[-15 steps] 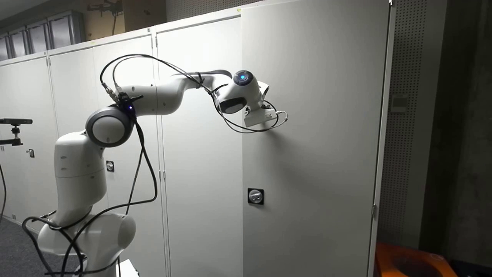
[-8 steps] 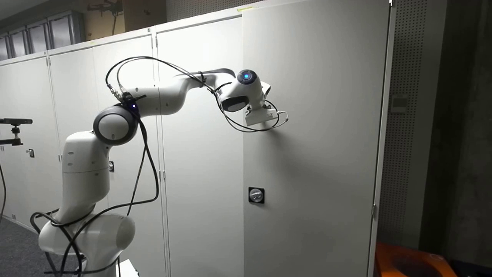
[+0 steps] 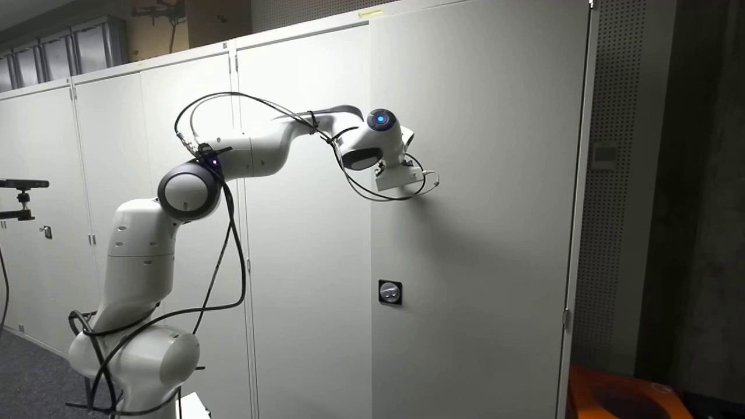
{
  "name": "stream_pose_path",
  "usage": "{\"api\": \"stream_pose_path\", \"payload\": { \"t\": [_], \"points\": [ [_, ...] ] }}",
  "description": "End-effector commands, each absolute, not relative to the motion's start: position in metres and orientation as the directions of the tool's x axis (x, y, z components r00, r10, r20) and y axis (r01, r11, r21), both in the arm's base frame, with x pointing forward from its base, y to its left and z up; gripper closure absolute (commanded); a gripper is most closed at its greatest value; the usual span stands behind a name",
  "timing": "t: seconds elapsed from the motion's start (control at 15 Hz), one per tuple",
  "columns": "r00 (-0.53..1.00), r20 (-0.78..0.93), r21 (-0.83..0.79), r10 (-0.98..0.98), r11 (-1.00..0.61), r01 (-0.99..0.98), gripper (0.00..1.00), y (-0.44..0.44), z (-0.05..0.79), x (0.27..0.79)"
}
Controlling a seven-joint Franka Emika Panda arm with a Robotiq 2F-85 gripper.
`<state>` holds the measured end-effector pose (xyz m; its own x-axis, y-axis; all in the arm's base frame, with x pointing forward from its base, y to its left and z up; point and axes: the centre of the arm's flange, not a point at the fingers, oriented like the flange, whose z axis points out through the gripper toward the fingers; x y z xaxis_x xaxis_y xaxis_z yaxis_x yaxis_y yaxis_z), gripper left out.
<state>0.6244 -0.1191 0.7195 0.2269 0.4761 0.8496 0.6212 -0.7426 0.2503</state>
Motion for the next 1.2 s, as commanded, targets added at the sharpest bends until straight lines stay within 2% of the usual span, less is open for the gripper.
{"api": "stream_pose_path", "payload": {
  "t": [0.0, 1.13],
  "points": [
    [0.183, 0.859, 0.273, 0.478, -0.73, 0.627, 1.0, -0.124, 0.73, 0.656],
    [0.15, 0.865, 0.285, 0.478, -0.715, 0.638, 1.0, -0.135, 0.729, 0.676]
  ]
}}
